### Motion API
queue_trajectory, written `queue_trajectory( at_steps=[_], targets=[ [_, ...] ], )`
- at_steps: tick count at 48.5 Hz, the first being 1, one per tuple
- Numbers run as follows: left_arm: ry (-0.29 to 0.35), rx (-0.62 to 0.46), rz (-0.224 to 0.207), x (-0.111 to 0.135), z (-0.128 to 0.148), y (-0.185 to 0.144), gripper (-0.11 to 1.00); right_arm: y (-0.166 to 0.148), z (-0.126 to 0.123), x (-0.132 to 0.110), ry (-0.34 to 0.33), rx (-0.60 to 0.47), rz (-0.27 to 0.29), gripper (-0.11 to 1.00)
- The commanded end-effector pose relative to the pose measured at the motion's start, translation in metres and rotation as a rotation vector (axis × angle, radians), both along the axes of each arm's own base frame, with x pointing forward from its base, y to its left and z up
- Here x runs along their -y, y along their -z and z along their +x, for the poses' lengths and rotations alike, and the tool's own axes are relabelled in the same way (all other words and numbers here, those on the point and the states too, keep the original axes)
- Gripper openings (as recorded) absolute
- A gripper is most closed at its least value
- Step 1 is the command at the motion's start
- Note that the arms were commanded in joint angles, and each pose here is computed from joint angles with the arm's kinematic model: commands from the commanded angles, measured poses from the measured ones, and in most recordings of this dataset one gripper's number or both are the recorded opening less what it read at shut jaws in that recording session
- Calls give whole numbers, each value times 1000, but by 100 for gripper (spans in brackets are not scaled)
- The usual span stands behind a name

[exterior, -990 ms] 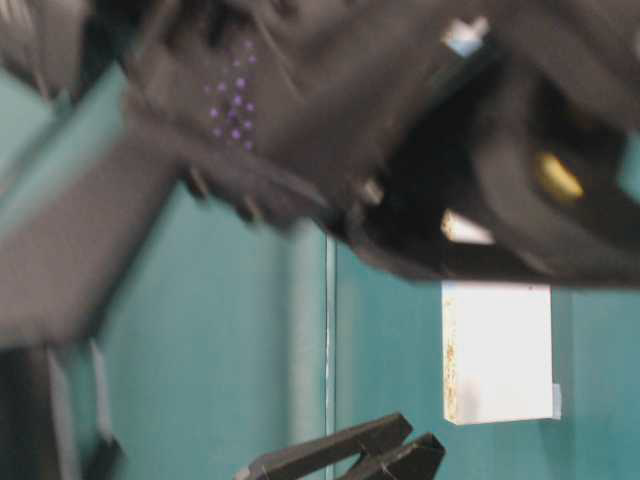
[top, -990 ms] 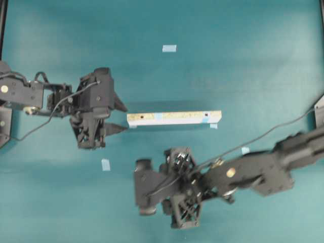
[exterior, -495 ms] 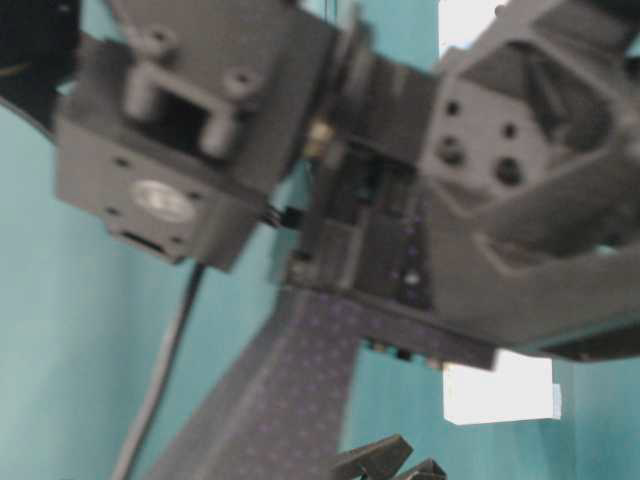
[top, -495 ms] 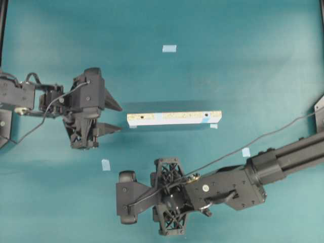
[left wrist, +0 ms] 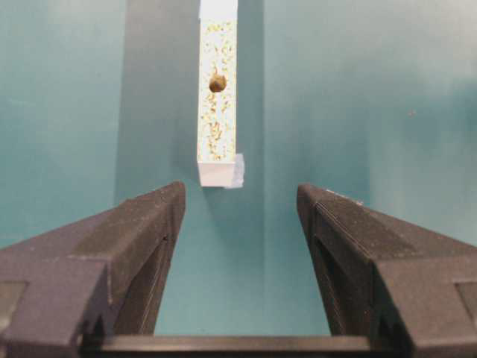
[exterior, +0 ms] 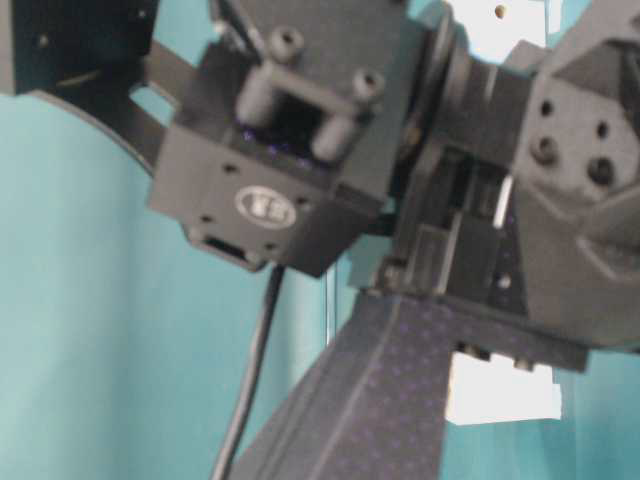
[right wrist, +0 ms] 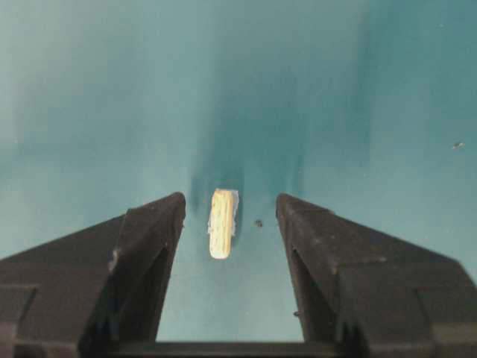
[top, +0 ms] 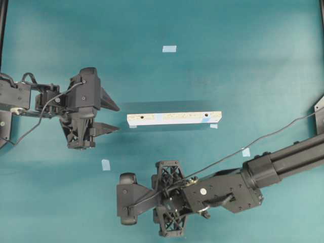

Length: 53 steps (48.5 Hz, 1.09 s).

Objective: Move the wooden board into place and insert the rod into its hole.
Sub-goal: 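Lower the right gripper over the wooden dowel and close on it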

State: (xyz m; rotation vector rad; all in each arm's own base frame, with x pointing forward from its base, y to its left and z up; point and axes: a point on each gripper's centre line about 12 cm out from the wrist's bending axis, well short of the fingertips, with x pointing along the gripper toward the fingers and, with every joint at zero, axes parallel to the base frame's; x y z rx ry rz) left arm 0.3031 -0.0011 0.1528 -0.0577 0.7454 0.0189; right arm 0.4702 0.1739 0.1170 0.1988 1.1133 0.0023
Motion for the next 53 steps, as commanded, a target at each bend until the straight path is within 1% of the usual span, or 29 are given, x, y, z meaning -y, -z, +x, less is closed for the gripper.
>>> queue_trajectory(
  at_steps=[1, 12, 20, 35, 39, 45, 47, 53],
  targets=[
    [-3, 37, -7, 1, 3, -9, 64, -19, 6, -5, -8, 55, 19, 62],
    [6, 37, -7, 4, 3, -9, 64, -18, 7, -6, -11, 62, 19, 62],
    [7, 35, -7, 4, 3, -9, 64, -19, 8, -5, -23, 72, 0, 62],
    [8, 35, -8, 5, 3, -9, 64, -18, 8, -5, -23, 70, -2, 61],
    [7, 35, -9, 5, 3, -9, 64, -15, 8, -5, -23, 64, -3, 56],
    [9, 34, -8, 5, 2, -9, 64, -15, 8, -5, -24, 67, -3, 37],
    [8, 35, -9, 5, 3, -9, 64, -16, 9, -5, -23, 68, -1, 33],
    [10, 35, -9, 6, 3, -9, 64, -15, 8, -5, -22, 66, -1, 31]
  ],
)
